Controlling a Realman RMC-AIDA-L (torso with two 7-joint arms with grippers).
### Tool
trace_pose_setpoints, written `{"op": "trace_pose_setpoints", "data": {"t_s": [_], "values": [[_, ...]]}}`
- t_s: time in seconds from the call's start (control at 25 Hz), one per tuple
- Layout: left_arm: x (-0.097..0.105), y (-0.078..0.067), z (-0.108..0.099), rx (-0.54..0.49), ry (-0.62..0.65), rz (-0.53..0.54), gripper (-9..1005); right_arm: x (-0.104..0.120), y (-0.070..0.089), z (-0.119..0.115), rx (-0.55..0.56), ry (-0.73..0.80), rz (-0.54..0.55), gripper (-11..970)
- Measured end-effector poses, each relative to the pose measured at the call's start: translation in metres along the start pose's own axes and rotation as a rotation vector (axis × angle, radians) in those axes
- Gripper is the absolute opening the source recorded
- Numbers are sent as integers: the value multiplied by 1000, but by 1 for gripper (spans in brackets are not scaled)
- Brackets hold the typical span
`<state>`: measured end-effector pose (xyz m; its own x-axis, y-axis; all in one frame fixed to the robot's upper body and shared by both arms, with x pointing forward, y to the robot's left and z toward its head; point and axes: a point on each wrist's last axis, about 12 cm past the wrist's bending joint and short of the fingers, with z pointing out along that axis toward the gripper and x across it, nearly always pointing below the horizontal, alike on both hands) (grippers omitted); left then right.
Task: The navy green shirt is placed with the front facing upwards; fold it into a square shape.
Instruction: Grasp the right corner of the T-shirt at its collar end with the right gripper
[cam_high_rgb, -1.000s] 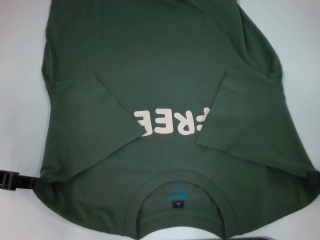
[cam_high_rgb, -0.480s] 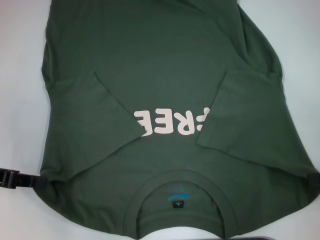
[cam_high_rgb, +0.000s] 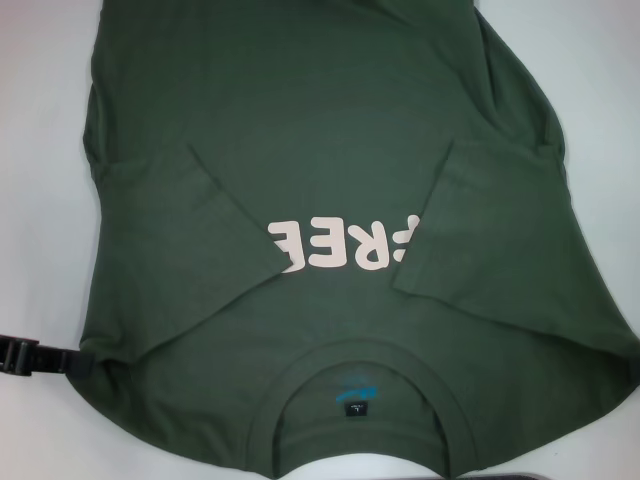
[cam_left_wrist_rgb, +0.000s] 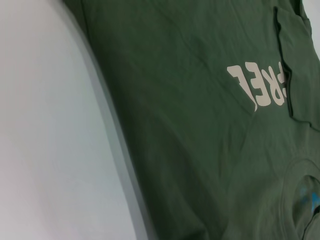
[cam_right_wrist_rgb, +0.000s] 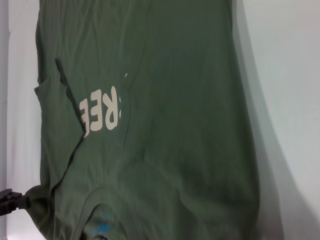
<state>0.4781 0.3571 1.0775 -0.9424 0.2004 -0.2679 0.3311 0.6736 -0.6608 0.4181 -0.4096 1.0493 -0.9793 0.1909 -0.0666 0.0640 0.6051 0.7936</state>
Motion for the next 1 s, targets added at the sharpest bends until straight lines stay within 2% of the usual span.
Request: {"op": "trace_pose_setpoints", "data": {"t_s": [0.12,0.32,1.0], "values": [[0,0,0,-1,0,0,26,0,0,0,0,0,1,256],[0,0,0,-2,-2,0,26,1,-2,-3,9,-9,2,43],[6,-2,-6,28,38,-25,26,21,-10,-18,-26,-90,-51,43]]}}
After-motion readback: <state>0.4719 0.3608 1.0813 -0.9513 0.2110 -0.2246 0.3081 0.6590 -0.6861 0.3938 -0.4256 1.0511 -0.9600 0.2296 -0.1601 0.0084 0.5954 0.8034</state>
